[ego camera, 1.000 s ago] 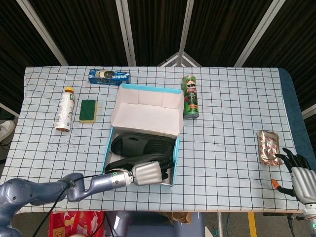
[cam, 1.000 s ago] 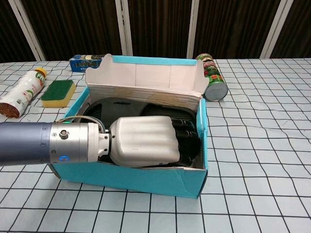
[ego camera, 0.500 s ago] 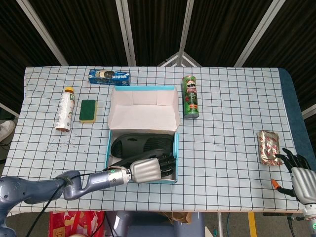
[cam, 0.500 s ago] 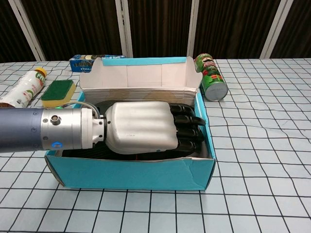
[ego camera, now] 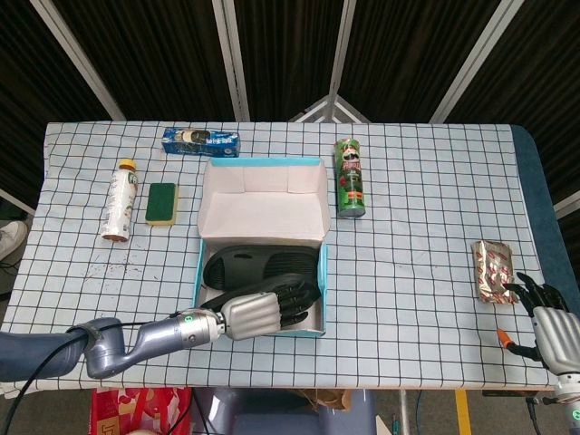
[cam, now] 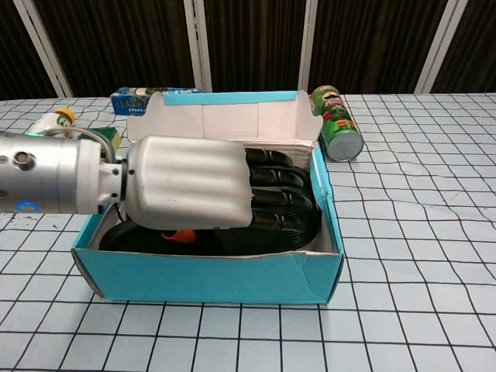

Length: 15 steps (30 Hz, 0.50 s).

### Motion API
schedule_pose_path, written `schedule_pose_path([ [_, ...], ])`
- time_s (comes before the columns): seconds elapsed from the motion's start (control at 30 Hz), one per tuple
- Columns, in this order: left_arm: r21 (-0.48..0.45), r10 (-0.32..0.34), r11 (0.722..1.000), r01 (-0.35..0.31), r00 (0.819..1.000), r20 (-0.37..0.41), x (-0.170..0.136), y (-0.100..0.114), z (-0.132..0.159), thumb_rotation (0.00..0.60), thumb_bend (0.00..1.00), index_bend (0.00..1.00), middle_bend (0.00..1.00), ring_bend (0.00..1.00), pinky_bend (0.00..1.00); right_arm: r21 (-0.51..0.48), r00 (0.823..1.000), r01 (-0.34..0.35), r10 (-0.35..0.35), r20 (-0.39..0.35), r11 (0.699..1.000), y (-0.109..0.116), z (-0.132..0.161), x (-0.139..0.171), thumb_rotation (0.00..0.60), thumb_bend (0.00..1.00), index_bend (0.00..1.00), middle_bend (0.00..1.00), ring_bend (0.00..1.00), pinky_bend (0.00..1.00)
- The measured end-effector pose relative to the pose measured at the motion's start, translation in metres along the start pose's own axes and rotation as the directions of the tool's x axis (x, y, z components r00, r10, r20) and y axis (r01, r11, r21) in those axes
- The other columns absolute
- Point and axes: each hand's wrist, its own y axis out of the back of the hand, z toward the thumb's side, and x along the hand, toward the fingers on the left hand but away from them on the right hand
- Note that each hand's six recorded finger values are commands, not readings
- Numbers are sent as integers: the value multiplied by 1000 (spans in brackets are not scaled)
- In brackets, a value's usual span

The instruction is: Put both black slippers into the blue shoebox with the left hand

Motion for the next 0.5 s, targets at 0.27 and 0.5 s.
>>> schedule_pose_path([
  [0.27, -72, -10, 997, 1, 992, -125, -57, 39, -13, 600, 260, 58, 43, 25, 120, -3, 1000, 0, 0, 2, 1000, 1, 3, 3, 600, 306, 212, 97, 159, 72],
  [0.5, -188, -8, 977, -95, 876, -483, -129, 48, -44, 600, 261, 173, 182, 57, 142, -4, 1000, 24, -25, -18, 1000, 5, 4, 5, 600, 306, 213, 97, 158, 72],
])
